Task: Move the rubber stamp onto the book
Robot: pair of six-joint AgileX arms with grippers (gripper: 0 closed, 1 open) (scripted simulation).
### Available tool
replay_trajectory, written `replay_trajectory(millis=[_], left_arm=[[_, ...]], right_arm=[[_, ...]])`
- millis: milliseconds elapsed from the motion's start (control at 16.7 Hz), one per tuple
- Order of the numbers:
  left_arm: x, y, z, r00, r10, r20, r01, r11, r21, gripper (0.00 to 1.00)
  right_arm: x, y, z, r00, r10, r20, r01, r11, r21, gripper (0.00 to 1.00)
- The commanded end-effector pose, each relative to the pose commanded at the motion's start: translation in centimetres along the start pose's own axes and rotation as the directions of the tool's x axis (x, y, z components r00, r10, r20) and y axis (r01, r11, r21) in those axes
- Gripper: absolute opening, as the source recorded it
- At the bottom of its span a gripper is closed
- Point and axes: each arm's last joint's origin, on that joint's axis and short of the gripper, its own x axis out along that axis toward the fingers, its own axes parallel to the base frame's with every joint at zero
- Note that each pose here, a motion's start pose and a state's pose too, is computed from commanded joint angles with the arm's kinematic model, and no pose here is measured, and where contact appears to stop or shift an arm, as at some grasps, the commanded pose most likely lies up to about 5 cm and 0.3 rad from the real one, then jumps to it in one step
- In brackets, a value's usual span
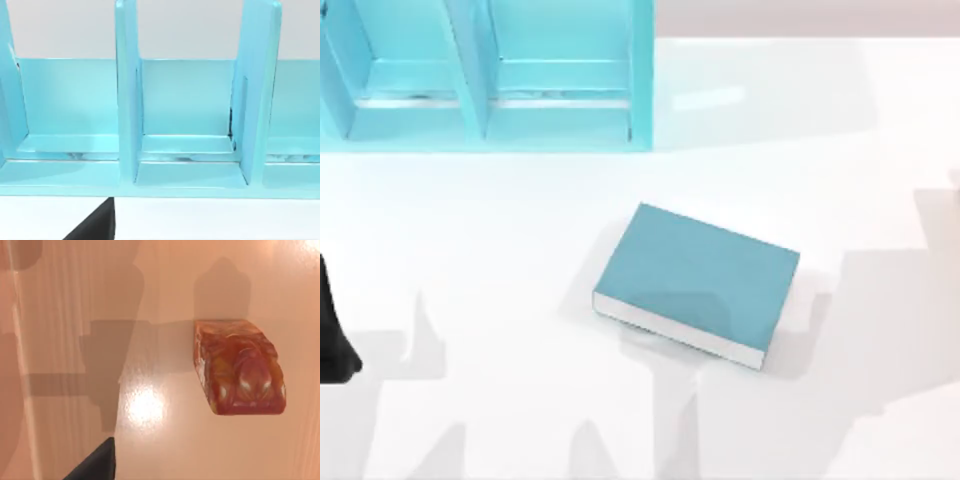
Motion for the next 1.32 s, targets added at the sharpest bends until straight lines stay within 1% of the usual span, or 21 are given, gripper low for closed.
replay_trajectory(millis=[120,240,660,900,1320], left_arm=[[0.0,0.0,0.0,1.0,0.0,0.0,0.0,1.0,0.0,1.0],[0.0,0.0,0.0,1.0,0.0,0.0,0.0,1.0,0.0,1.0],[0.0,0.0,0.0,1.0,0.0,0.0,0.0,1.0,0.0,1.0],[0.0,0.0,0.0,1.0,0.0,0.0,0.0,1.0,0.0,1.0],[0.0,0.0,0.0,1.0,0.0,0.0,0.0,1.0,0.0,1.0]], right_arm=[[0.9,-0.8,0.7,0.999,0.022,-0.049,-0.022,1.0,0.001,1.0],[1.2,-1.2,1.0,0.997,0.032,-0.069,-0.032,0.999,0.001,1.0],[1.5,-1.0,1.0,0.997,0.031,-0.068,-0.031,1.0,-0.001,1.0],[4.0,-0.9,0.7,0.997,0.032,-0.069,-0.032,0.999,0.001,1.0],[10.5,-0.9,0.4,0.997,0.03,-0.066,-0.03,1.0,0.001,1.0]])
